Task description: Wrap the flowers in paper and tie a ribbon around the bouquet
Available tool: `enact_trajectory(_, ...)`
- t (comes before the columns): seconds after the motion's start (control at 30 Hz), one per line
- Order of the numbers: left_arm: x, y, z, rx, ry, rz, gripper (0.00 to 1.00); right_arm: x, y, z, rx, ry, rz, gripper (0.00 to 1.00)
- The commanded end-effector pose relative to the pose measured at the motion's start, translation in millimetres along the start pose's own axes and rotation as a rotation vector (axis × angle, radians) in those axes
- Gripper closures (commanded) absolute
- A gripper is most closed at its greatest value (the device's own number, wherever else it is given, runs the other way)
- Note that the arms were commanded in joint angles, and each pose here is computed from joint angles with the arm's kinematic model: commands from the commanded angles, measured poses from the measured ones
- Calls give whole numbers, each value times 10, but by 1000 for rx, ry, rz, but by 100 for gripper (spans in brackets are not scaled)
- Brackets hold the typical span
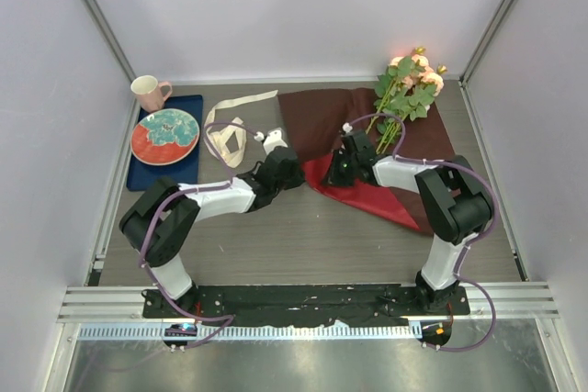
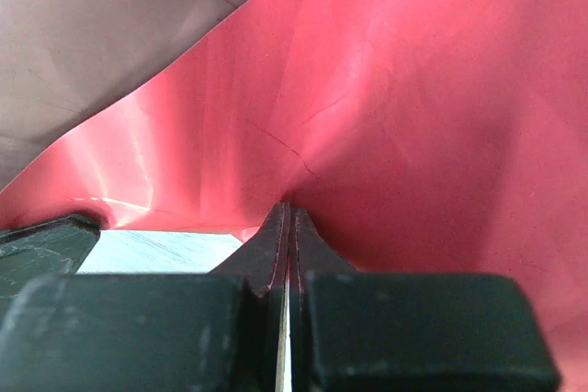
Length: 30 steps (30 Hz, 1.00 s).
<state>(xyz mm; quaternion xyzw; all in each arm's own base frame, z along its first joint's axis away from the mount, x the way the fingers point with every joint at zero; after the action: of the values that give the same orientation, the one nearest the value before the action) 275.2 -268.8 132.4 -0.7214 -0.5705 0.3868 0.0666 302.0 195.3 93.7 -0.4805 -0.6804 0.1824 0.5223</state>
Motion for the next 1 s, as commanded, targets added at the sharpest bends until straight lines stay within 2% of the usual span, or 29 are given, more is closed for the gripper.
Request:
enact_trajectory(0.0,-96,-75,1,-13,-23,15,100,-310,-158,295,122,-66,139,99)
enact_trajectory(0.17,-264,-167,8,11,-6,55,100,-333,-326,325,125,-97,142,99)
enact_trajectory(0.33,-473,-173,73,35,40,109,100,-252,-460,301,131,-92,52,99)
enact_trajectory(0.6,-744,-249,101,47,101,181,100,-243,-619,178,63,-48,29,99)
enact_trajectory(0.97,-1059,-109,281,142,180,253,100,-422,-745,152,22,9,22,99)
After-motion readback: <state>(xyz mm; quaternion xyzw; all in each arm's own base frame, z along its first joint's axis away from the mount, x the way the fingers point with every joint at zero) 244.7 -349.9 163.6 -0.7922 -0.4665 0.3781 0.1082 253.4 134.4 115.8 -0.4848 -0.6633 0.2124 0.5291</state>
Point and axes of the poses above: each gripper's point midway between its finger pads, its own y axis out along the fingers, its own x axis along the line the jaws close on, z = x × y, the point moved 10 cm from there along -y, back along the fingers, and after that the axes turned 3 degrees about y, right-handed, at the moved point
